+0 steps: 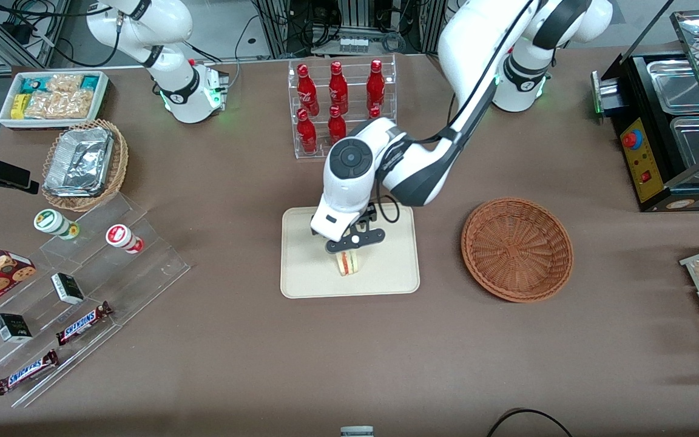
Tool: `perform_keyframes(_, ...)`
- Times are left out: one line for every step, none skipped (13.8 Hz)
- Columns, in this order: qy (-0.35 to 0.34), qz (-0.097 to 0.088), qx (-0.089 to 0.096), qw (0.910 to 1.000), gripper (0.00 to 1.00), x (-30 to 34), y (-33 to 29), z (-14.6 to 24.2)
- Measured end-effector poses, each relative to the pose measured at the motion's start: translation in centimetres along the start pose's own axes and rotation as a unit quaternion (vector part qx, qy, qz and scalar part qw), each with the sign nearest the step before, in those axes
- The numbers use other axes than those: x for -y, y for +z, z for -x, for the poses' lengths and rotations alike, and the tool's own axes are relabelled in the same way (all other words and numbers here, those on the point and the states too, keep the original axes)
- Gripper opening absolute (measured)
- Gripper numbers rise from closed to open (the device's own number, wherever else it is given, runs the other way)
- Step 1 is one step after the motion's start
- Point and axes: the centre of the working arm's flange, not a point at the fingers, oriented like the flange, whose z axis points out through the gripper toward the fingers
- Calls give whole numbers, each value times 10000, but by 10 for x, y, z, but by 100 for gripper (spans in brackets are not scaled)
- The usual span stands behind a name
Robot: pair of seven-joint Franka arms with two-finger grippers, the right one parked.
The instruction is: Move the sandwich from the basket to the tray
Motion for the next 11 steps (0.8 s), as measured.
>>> perform_keyframes(-22,-48,14,10000,100,5,-11,-3)
perform_keyframes(-14,-89,26,10000,100,9,-22,-5)
perform_keyframes(6,-131,23,9999,100,13,-32,-6)
perform_keyframes(26,-177,11,9998,100,19,-41,-10)
perform_keyframes(26,-240,8,9997,100,26,-49,-16)
perform_keyframes(-18,-327,30,9995,100,35,-56,-24)
perform_keyframes(-85,-425,75,9990,100,48,-62,-34)
perform_keyframes(-92,-550,157,9983,100,64,-68,-47)
perform_keyframes(-10,-679,265,9973,100,82,-74,-61)
perform_keyframes(108,-770,365,9963,100,101,-81,-76)
perform_keyframes(226,-815,445,9954,100,122,-90,-93)
